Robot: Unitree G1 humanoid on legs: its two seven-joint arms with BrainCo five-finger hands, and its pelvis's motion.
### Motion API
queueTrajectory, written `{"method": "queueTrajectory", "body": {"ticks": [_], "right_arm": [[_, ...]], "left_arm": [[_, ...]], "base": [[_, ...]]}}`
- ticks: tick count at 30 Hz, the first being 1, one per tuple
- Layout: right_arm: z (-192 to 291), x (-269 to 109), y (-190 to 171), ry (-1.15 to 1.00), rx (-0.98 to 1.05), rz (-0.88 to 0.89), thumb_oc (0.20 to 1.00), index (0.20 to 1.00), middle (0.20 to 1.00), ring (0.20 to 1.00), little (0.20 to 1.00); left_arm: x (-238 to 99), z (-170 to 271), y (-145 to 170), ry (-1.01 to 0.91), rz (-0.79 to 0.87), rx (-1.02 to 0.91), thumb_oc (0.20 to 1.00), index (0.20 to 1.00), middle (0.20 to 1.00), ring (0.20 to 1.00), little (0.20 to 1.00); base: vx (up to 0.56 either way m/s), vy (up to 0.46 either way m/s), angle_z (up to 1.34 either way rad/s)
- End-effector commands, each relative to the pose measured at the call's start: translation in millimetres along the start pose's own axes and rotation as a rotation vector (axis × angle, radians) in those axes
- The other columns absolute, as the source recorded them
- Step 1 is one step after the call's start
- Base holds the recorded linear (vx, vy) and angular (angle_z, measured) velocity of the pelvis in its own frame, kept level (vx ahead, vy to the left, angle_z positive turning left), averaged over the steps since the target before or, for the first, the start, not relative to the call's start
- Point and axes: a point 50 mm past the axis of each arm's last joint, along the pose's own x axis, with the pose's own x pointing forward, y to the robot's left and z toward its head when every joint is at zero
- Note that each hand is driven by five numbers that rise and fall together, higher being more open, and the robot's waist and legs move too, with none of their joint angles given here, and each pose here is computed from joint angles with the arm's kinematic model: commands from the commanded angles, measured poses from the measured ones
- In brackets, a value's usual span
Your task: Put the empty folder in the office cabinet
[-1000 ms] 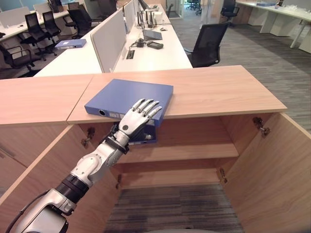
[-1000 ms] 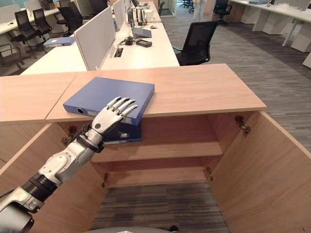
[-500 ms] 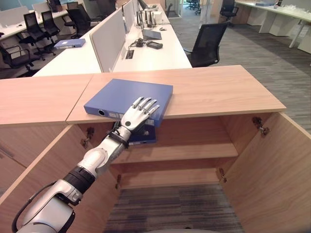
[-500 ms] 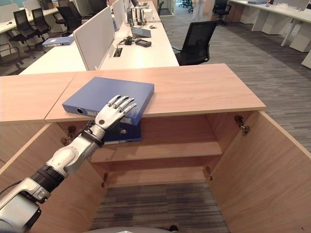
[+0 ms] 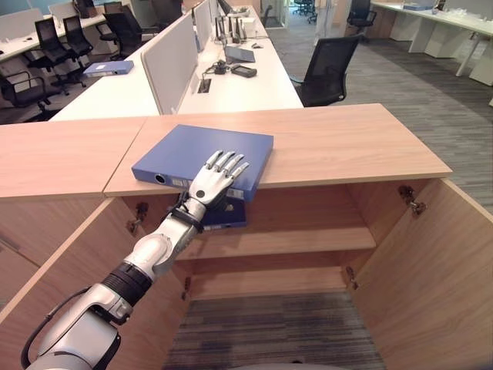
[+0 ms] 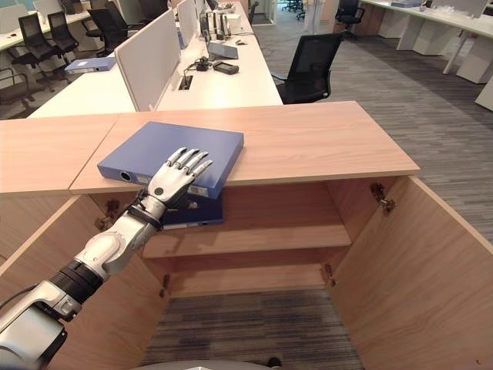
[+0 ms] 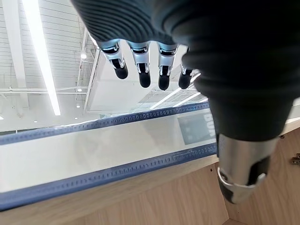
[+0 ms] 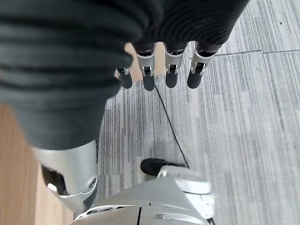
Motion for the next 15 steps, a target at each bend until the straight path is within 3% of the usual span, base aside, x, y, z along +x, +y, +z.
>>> {"method": "queueTrajectory", "body": {"ticks": [1,15], "right_arm": [[11.7,0.7,-4.8,0.016,-0.047,-0.037,1.0,1.0,1.0,1.0,1.0],[16.1,1.0,-7.4,0.004,-0.07,-0.039,1.0,1.0,1.0,1.0,1.0]], "left_arm": [[37.6,-25.7,39.1,0.068,0.148,0.105,1.0,1.0,1.0,1.0,1.0],[41.7,-34.3,23.3,0.144,0.071,0.102,1.0,1.0,1.0,1.0,1.0]], "base": [[0.0,0.0,0.0],[0.0,0.0,0.0]]}}
